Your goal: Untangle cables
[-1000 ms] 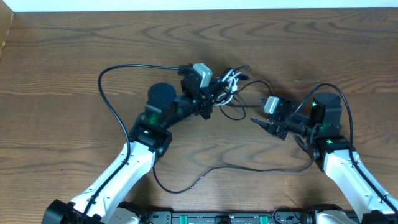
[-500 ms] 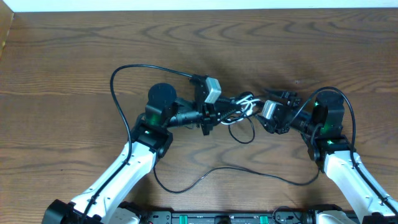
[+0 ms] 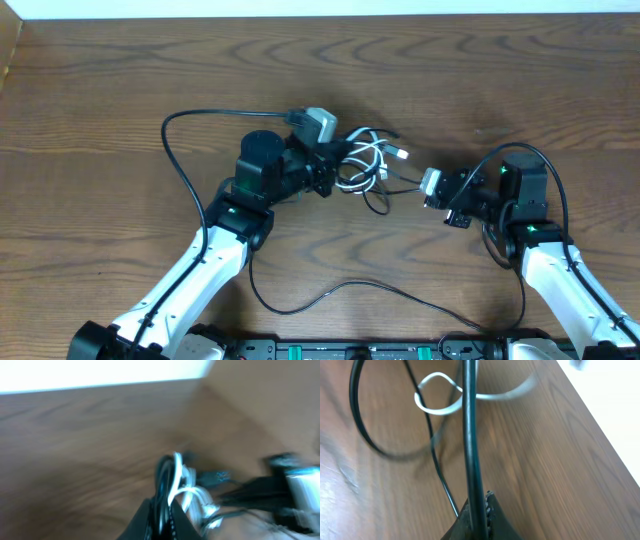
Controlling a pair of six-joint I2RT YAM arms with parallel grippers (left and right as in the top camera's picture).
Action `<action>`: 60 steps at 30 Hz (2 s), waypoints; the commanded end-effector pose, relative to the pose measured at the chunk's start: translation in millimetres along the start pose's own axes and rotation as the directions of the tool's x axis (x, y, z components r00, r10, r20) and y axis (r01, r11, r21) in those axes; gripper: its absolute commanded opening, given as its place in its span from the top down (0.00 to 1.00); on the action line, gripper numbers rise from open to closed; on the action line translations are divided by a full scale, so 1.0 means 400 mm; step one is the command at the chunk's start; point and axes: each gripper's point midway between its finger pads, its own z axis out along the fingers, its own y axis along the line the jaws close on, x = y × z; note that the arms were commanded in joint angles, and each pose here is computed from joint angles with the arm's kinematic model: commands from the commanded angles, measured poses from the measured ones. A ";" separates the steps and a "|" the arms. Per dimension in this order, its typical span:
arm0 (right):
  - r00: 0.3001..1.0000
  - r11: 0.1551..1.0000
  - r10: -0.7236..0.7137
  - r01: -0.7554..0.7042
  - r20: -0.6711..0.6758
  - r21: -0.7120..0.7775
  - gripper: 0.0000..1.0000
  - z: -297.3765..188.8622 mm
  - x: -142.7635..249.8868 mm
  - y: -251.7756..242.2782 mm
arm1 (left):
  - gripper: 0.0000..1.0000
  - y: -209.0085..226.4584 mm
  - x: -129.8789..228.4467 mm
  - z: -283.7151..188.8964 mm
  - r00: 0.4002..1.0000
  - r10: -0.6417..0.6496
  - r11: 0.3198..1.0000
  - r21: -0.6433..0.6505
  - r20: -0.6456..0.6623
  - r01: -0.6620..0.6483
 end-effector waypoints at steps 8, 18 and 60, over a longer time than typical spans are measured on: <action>0.910 0.885 0.350 -0.244 -0.222 0.396 0.99 -0.111 0.202 -0.173 | 0.92 0.318 0.090 -0.127 0.989 -0.120 0.799 -0.599 -0.089 0.043; 0.707 0.522 0.707 -0.527 0.006 0.671 0.99 -0.302 0.359 -0.280 | 0.92 0.357 0.107 -0.158 0.983 -0.155 0.761 -0.646 -0.098 0.056; 0.188 -0.356 0.761 -0.679 0.621 0.642 0.99 -0.603 0.568 -0.278 | 0.74 0.496 0.134 -0.299 0.965 -0.261 0.519 -0.844 -0.005 0.136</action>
